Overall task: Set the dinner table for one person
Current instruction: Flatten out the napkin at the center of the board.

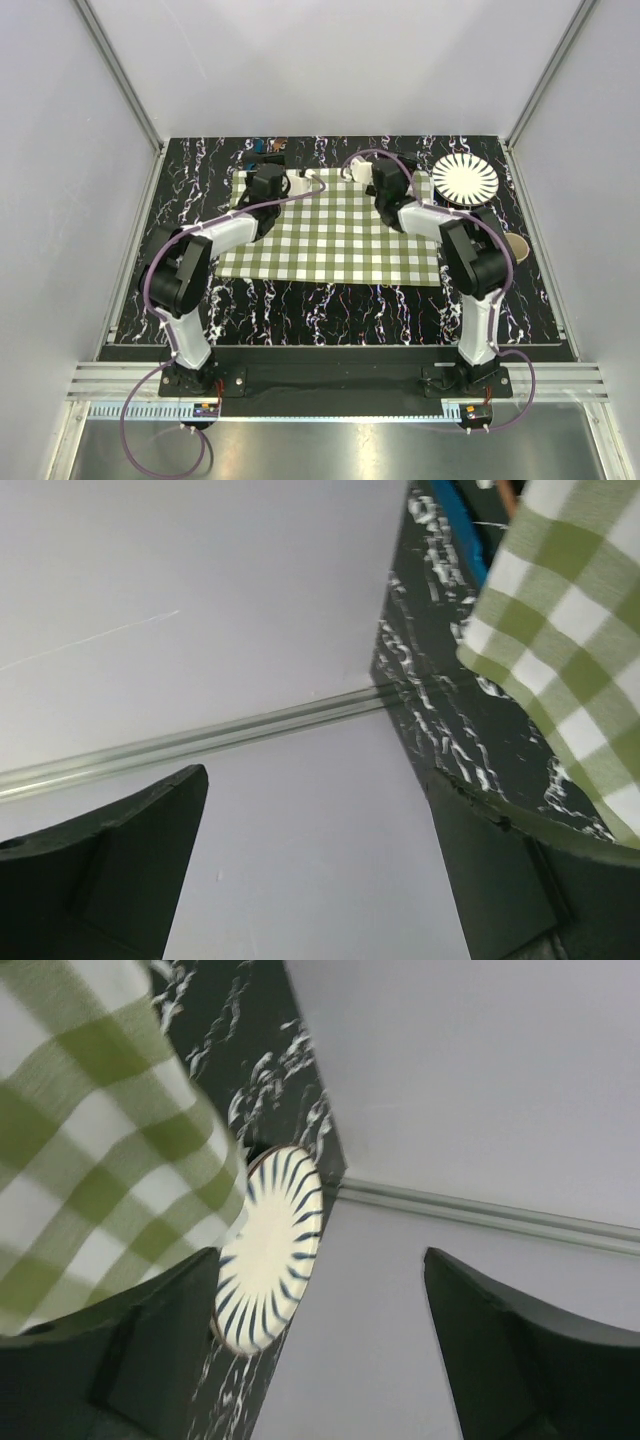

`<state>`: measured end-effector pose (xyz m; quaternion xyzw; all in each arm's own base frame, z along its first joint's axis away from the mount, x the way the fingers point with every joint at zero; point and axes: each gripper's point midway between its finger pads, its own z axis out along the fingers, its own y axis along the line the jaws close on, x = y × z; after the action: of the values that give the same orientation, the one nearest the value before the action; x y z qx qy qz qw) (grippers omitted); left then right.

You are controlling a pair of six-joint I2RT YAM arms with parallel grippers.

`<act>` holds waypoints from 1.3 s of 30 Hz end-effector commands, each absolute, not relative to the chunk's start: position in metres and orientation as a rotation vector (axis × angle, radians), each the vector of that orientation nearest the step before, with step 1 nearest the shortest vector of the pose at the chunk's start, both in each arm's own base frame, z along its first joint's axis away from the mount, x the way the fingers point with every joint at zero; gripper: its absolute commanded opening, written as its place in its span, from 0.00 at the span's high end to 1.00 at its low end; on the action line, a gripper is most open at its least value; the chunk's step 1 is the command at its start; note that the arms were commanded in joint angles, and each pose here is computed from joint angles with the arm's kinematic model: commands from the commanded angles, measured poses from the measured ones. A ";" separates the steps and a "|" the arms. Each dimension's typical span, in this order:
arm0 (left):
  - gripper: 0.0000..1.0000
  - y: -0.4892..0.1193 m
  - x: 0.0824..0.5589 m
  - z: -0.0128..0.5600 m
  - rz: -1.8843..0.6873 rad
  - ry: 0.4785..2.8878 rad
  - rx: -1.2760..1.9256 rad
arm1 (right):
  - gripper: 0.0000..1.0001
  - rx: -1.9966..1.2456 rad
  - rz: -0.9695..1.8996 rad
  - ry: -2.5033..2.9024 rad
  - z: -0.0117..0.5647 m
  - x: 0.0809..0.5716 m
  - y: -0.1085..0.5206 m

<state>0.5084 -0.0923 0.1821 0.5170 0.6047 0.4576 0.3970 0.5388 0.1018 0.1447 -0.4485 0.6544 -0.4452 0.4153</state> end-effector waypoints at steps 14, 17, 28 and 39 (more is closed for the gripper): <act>0.01 -0.094 0.447 0.134 0.713 1.766 1.592 | 0.53 -1.351 -0.674 2.187 0.100 0.456 0.075; 0.05 -0.098 0.438 0.126 0.646 1.777 1.650 | 0.48 -1.347 -0.670 2.185 0.099 0.463 0.075; 0.09 -0.093 0.472 0.116 0.784 1.806 1.518 | 0.59 -1.311 -0.566 2.239 0.071 0.476 0.093; 0.44 -0.093 0.474 0.062 0.791 1.835 1.729 | 0.73 -1.370 -0.367 2.405 0.031 0.448 0.106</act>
<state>0.4604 -0.0891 0.0485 0.6290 0.6869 0.2735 0.2403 0.4553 0.0925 0.0303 -0.4893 0.8364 -0.1679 0.1813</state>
